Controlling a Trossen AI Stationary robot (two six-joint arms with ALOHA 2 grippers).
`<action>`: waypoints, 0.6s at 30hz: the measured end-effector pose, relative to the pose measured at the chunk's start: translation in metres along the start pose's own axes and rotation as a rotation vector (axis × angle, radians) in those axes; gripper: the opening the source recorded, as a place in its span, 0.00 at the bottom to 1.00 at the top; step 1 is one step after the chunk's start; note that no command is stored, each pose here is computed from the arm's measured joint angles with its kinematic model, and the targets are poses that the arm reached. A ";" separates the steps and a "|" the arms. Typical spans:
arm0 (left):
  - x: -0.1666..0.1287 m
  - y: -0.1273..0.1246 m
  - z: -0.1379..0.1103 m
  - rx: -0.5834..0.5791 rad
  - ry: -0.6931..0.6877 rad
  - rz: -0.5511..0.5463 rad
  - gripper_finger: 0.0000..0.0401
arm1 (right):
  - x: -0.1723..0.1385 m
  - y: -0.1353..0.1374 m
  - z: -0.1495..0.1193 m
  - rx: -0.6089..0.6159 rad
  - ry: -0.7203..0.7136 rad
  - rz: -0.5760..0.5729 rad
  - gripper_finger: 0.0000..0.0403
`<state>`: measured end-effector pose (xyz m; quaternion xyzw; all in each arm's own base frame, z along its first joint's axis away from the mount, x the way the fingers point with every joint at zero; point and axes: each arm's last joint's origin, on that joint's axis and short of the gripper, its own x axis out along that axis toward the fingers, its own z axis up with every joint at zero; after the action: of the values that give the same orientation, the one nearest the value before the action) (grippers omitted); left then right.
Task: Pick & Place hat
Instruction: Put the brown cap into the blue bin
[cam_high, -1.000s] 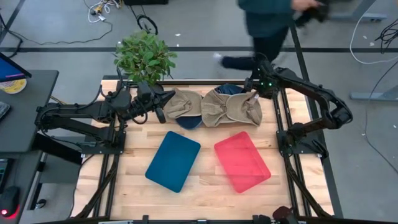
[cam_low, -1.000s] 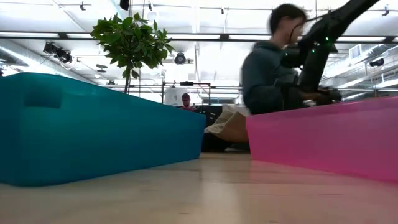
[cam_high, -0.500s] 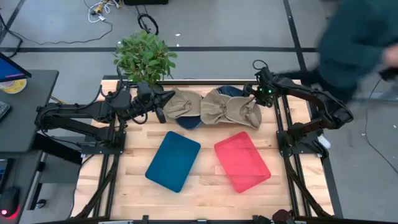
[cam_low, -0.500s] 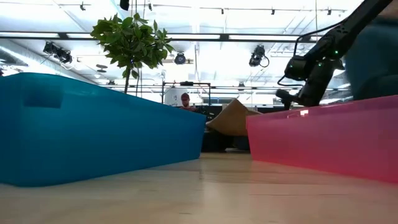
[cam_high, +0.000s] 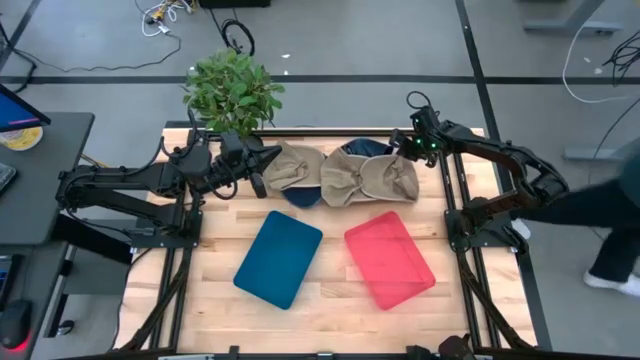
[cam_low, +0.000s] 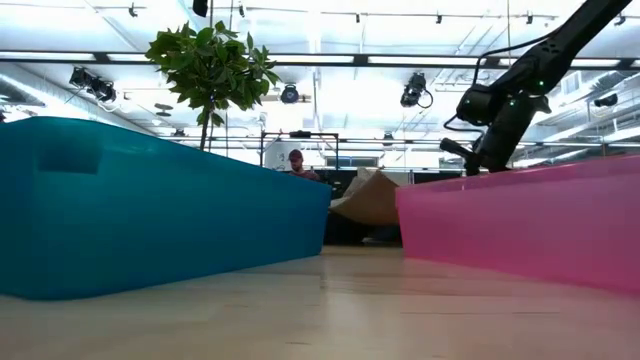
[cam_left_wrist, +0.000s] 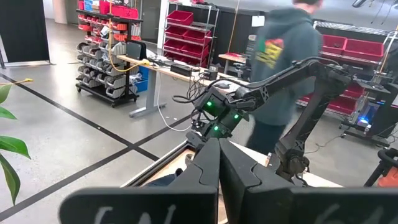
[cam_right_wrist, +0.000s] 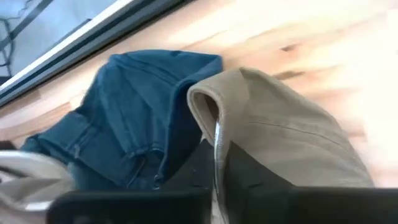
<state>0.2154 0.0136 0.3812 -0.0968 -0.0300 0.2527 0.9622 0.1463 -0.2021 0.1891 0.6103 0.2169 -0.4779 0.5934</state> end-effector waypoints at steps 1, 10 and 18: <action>0.000 0.000 0.000 0.001 0.002 0.001 0.01 | -0.001 0.001 0.000 0.002 -0.005 0.011 0.04; 0.000 0.000 0.000 0.004 0.004 0.001 0.01 | -0.036 0.009 -0.003 -0.038 -0.093 0.139 0.02; 0.000 0.000 0.000 0.049 0.004 0.002 0.01 | -0.084 0.017 -0.012 -0.097 -0.170 0.373 0.01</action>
<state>0.2154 0.0137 0.3808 -0.0736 -0.0221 0.2540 0.9641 0.1265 -0.1694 0.2669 0.5681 0.0721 -0.3983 0.7166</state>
